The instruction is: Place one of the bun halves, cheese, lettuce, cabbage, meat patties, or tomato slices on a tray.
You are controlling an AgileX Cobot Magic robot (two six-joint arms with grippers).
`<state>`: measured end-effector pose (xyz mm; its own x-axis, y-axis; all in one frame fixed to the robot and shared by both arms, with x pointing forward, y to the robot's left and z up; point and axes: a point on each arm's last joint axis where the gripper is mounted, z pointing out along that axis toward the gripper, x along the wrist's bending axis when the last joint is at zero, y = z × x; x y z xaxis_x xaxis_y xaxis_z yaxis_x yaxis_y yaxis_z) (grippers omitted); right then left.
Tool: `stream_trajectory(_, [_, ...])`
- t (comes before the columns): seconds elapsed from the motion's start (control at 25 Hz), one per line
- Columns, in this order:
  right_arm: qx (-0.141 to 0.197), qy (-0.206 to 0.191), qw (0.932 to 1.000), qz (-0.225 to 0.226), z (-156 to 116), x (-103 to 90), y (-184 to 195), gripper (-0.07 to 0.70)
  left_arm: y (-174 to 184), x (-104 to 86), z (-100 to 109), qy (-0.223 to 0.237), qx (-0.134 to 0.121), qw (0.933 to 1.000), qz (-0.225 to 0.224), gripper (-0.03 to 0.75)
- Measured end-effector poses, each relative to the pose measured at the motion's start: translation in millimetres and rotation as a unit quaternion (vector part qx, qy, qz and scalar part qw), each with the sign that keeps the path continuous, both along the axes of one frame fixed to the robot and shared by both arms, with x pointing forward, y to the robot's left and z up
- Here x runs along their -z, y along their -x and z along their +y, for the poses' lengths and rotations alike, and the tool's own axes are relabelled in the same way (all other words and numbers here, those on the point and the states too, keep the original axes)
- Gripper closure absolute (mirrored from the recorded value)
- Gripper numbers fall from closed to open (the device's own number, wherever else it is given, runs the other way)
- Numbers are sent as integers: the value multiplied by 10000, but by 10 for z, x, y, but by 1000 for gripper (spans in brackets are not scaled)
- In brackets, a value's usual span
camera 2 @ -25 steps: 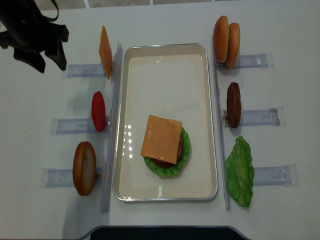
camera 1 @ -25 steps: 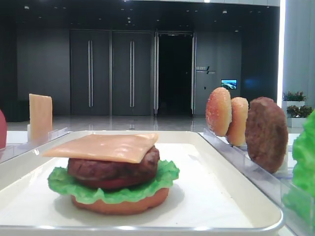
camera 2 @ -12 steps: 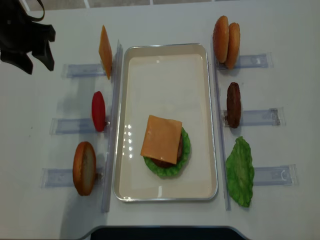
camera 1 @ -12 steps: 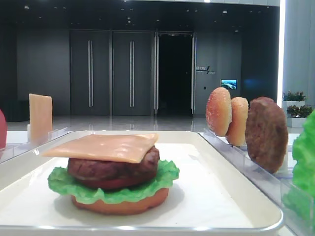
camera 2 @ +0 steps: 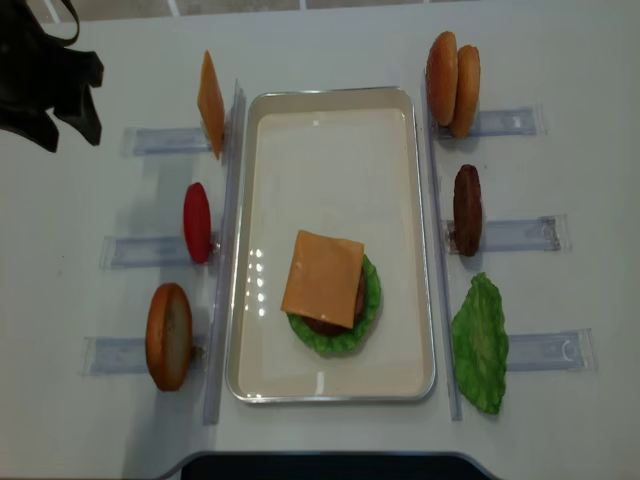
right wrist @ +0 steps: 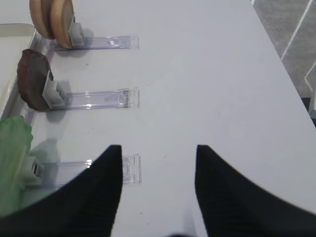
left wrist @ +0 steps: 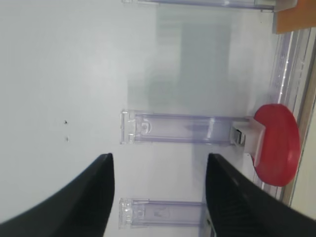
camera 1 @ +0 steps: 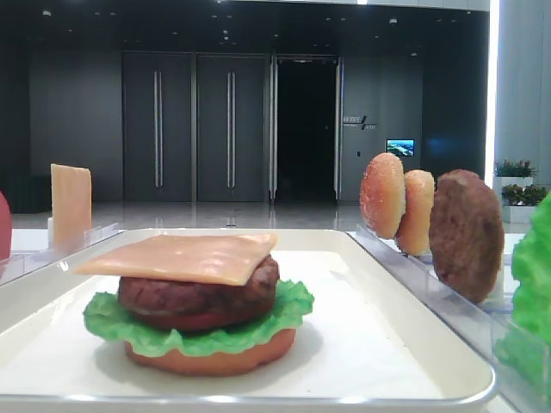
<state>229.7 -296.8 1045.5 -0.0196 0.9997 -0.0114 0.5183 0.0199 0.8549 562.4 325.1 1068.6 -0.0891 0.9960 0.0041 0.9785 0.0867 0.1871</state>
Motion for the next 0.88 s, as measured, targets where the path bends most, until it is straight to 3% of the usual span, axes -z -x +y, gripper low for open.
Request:
stream_trajectory(0.56, [0, 0, 10000, 0, 0, 0, 0, 275, 1051, -509, -74, -67, 0, 9961, -877, 271])
stream_trajectory(0.72, [0, 0, 10000, 0, 0, 0, 0, 275, 1357, -565, -96, -80, -1, 9936, -1124, 271])
stream_trajectory(0.88, [0, 0, 10000, 0, 0, 0, 0, 275, 1659, -499, -125, -48, -2, 9923, -1234, 271])
